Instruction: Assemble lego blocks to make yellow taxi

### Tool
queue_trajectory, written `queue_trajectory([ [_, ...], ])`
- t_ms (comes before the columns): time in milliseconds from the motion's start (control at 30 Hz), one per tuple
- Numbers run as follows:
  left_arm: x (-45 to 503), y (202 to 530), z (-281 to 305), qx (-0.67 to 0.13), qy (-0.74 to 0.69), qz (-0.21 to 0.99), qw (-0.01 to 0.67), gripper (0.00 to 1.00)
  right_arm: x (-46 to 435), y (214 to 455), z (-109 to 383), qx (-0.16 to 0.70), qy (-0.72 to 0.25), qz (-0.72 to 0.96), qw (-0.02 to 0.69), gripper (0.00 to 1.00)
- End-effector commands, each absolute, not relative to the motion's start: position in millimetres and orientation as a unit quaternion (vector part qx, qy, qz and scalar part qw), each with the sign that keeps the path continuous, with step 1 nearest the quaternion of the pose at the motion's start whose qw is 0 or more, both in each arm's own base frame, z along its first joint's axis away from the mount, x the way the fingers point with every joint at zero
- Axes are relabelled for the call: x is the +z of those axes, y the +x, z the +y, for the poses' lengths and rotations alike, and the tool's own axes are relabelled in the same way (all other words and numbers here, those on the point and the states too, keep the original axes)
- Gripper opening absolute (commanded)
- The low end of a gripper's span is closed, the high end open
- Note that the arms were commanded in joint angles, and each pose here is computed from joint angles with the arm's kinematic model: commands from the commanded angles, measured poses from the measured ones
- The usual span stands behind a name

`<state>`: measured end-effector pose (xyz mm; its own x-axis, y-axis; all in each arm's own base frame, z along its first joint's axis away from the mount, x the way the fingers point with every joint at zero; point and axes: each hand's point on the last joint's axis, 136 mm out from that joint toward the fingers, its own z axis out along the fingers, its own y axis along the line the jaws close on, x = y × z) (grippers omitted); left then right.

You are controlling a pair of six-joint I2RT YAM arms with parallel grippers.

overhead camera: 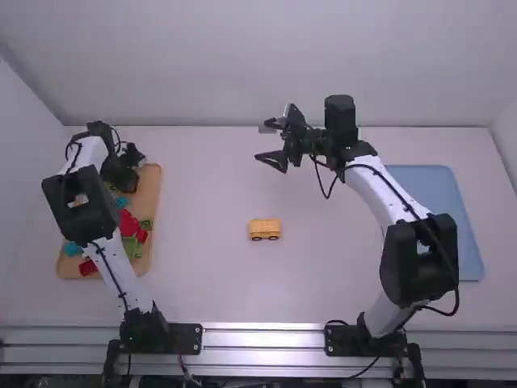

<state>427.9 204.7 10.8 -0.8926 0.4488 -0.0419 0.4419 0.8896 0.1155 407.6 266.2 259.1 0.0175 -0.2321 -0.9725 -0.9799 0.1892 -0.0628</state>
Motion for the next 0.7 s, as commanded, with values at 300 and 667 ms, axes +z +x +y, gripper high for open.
queue_trajectory([
  [300,-14,410,212,0.055,0.229,0.972,0.008,0.47,285,404,267,0.373,-0.522,0.568,0.515,0.99],
  [667,-13,404,203,0.040,0.229,0.973,-0.004,0.19,285,404,267,0.374,-0.520,0.570,0.515,0.99],
])
